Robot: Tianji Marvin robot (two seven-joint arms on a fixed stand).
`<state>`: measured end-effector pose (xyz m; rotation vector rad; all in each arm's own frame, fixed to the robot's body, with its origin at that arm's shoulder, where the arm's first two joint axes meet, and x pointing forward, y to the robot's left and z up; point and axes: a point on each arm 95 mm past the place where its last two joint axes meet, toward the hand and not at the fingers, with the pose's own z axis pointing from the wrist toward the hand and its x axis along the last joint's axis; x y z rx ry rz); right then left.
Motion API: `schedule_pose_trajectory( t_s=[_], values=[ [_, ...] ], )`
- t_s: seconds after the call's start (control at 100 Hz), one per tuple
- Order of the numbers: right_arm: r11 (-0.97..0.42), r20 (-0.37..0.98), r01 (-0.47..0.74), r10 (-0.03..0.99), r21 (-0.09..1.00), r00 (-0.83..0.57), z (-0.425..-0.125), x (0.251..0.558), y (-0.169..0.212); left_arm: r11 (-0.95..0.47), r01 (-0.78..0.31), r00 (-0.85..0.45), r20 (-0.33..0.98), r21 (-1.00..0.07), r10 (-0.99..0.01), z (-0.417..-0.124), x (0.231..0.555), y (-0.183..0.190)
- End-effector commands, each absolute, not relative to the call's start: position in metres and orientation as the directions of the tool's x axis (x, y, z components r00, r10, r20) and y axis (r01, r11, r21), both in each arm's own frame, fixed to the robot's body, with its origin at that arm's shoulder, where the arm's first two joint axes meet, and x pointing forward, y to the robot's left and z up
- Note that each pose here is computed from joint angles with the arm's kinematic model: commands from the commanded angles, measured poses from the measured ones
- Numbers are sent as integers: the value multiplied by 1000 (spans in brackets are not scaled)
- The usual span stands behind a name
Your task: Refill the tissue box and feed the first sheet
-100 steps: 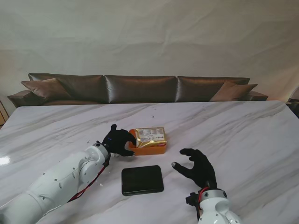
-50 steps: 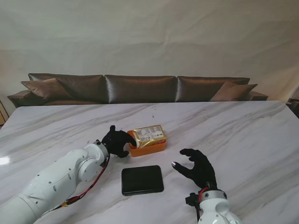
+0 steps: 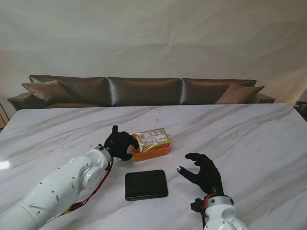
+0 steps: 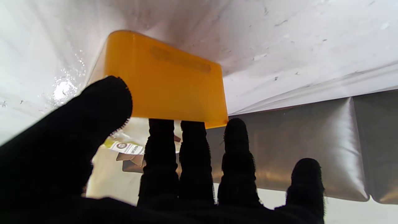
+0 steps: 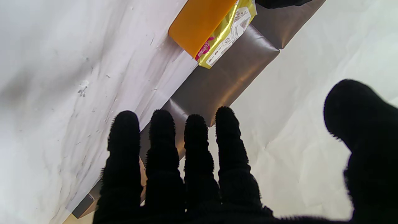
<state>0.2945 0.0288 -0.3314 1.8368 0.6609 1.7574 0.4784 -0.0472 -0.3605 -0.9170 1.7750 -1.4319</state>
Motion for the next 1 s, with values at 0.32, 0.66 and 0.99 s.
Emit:
schedule_pose_trajectory(
  t_s=[0.32,0.66,0.99],
  values=[
    [-765,763,17,644,644,56,-334,294,32,148,-58,-554,-92,-987,-827,-353,474,-54],
    [-768,765,15,640,641,64,-334,292,31,151,-66,-587,-84,-986,-805,-363,478,-60],
    [-770,768,13,637,638,68,-334,292,31,154,-95,-595,-68,-984,-801,-375,480,-60]
  ],
)
